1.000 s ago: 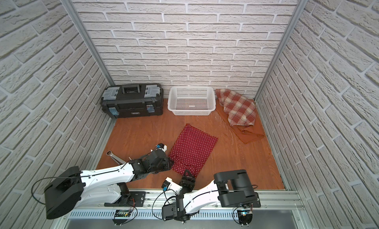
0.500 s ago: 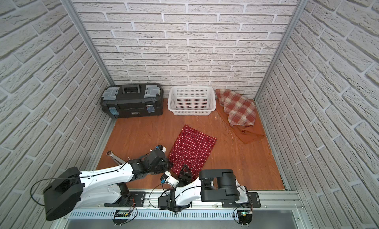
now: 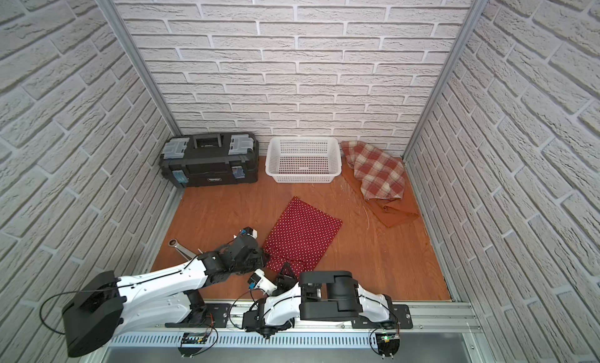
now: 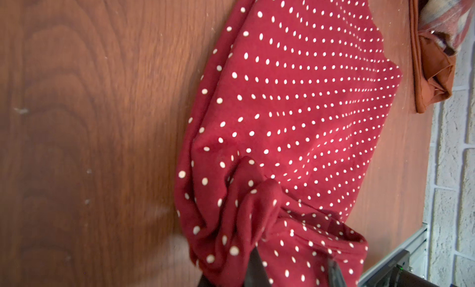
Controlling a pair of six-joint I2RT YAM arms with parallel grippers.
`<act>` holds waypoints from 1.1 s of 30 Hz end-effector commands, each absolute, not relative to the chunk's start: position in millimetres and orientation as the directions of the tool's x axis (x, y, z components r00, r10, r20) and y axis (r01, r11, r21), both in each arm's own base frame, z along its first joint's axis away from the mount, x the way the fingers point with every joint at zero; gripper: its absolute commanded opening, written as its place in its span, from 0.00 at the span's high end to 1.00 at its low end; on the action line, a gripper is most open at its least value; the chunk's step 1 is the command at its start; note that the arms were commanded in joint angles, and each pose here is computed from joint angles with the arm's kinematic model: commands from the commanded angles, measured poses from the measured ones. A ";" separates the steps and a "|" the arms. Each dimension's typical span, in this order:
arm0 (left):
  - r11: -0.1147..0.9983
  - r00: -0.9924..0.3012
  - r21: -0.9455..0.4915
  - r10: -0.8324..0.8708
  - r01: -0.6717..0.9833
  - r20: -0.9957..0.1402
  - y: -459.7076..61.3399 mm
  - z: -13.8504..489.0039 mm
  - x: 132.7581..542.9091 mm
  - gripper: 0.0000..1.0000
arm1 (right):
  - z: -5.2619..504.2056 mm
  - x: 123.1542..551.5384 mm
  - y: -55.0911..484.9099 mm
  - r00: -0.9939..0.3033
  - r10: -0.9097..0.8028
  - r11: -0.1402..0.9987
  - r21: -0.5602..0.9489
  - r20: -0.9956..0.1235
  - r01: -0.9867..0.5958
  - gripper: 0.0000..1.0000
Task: Roll up the skirts
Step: Roll the skirt at the center of the board.
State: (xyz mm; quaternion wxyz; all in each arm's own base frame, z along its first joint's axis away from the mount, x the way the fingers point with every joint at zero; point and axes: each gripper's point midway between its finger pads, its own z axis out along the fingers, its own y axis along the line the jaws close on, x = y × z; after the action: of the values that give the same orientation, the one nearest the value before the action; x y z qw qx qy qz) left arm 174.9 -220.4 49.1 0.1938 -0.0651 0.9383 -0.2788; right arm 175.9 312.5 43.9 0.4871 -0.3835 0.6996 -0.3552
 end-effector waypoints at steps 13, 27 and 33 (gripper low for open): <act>0.801 -0.923 -0.599 -0.239 -0.010 -0.303 -205.3 76.7 167.3 0.63 | -4.0 184.4 250.0 -0.457 -0.881 0.316 -0.870 -0.121 -0.378 0.98; 0.832 -0.853 -0.553 -0.318 -0.042 -0.413 -148.3 113.3 194.5 0.35 | 13.5 149.7 302.6 -0.314 -0.923 0.368 -0.740 -0.221 -0.563 0.98; 0.812 -0.820 -0.581 -0.367 -0.053 -0.439 -134.7 123.9 205.2 0.34 | 31.2 116.1 328.2 -0.344 -0.884 0.463 -0.495 -0.315 -0.736 0.98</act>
State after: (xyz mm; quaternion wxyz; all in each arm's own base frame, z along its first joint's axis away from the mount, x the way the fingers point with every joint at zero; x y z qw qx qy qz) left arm 206.3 -133.5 120.6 0.2766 -0.1346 0.9093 -0.2802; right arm 139.8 310.5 30.9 0.3146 -0.4845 0.7847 -0.2249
